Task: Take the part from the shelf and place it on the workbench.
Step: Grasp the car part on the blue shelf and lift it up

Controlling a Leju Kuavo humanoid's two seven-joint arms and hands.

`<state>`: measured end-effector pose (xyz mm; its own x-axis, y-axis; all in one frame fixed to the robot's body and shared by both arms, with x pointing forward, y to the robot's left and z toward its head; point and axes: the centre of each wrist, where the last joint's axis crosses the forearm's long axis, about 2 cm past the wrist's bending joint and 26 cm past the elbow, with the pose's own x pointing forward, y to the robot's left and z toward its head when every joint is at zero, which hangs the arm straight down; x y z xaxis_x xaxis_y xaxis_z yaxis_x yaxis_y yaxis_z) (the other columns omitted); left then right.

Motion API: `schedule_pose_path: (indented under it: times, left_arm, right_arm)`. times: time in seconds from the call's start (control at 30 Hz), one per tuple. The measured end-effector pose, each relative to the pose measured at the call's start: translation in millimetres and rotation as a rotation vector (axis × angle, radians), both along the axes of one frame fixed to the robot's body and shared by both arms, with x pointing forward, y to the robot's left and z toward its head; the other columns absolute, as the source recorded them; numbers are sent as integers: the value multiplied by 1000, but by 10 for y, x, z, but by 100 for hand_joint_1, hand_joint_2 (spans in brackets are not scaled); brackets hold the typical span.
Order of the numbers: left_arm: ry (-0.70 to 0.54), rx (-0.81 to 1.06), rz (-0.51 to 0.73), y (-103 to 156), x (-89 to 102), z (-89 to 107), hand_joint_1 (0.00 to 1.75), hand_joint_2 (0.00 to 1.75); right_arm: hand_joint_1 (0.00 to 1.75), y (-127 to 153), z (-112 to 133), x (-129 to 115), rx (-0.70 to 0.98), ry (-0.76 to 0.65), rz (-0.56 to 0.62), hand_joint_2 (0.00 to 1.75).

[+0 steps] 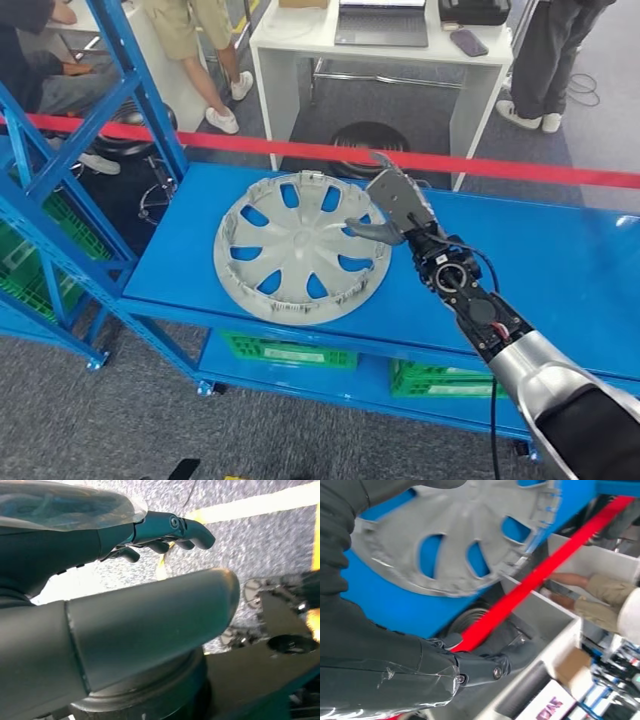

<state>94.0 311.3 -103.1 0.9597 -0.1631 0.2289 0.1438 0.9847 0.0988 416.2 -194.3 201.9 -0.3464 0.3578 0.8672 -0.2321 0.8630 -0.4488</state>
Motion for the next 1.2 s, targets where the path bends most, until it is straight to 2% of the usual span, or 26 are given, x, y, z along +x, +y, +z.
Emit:
schedule_pose_path:
  times: [0.5, 0.77, 1.0, 1.1, 1.2]
  left_arm:
    - [4, -5, 2, -48, -30, -8, 0, 0]
    - [5, -3, -8, -53, -15, -5, 0, 0]
    - [7, -3, -18, -58, 30, 5, 0, 0]
    - [9, -4, -22, -64, 45, 8, 0, 0]
    - [5, -8, -22, -76, 68, 13, 0, 0]
  right_arm:
    - [0, 55, -28, 34, -111, -7, 6, 175]
    - [0, 188, -87, 3, -250, -2, 17, 175]
    - [0, 358, -71, -8, -450, -22, -2, 175]
    - [0, 494, -72, -29, -631, -63, -25, 175]
    - [0, 686, -135, -87, -774, -96, 10, 175]
